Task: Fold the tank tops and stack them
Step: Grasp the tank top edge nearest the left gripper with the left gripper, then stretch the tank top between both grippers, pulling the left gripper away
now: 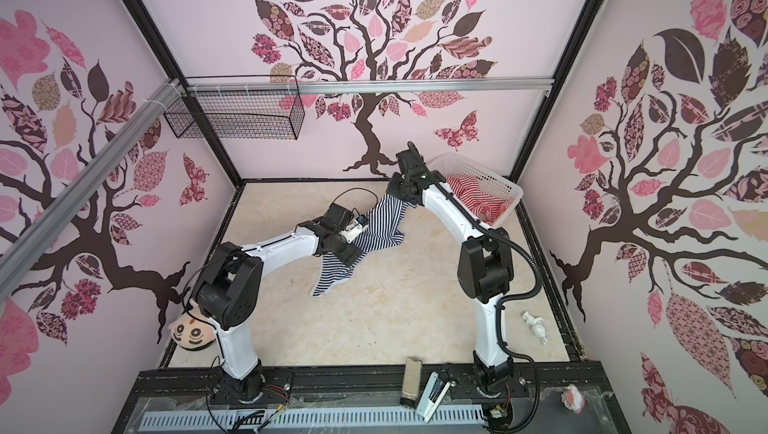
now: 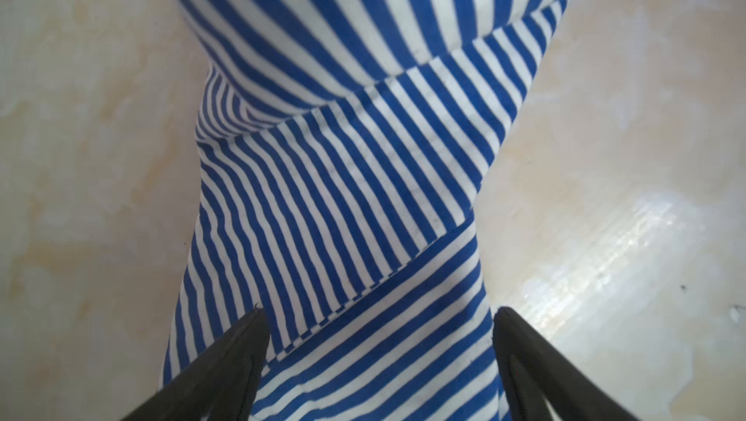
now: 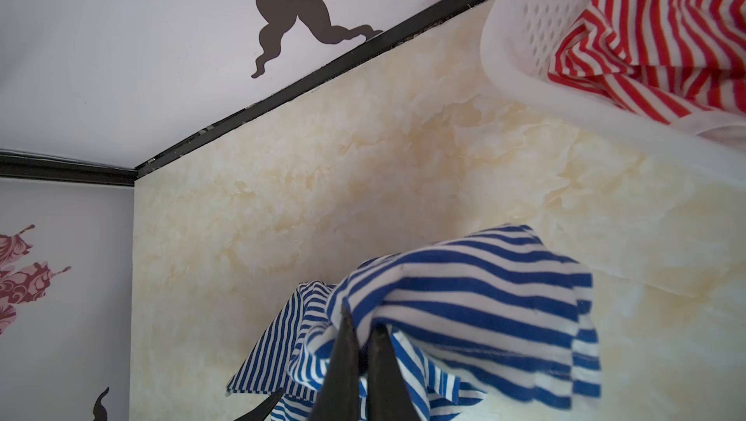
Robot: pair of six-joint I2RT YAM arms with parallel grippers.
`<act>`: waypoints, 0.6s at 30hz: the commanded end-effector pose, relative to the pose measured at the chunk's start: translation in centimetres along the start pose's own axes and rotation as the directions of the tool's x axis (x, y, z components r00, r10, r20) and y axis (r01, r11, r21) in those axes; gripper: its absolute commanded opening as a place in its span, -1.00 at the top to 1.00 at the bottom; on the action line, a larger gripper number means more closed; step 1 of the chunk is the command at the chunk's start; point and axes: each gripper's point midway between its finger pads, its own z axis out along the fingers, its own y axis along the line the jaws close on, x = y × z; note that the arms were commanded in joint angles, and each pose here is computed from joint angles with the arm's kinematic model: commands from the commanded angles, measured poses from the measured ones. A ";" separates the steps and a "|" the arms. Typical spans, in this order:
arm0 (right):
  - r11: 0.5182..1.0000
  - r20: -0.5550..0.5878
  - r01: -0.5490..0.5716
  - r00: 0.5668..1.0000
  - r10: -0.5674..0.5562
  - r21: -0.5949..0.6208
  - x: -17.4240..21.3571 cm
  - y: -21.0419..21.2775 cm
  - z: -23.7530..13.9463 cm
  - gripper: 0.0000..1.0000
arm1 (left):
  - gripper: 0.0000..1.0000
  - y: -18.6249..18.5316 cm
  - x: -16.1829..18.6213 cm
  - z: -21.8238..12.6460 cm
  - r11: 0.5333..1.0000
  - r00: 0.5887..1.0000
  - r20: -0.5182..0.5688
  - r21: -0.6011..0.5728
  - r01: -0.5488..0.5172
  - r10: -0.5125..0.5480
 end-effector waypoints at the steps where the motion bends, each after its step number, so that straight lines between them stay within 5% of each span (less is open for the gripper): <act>1: 0.999 -0.049 0.027 0.998 -0.026 0.037 1.0 -1.3 1.1 0.96 | -0.81 -1.2 -2.8 -0.2 0.997 0.996 0.051 -0.016 -0.070 0.071; 18: 1.000 -0.103 -0.005 0.995 0.006 0.009 1.2 -3.2 1.5 1.00 | 0.10 -2.9 -5.4 4.0 0.984 0.988 0.043 -0.108 -0.140 0.145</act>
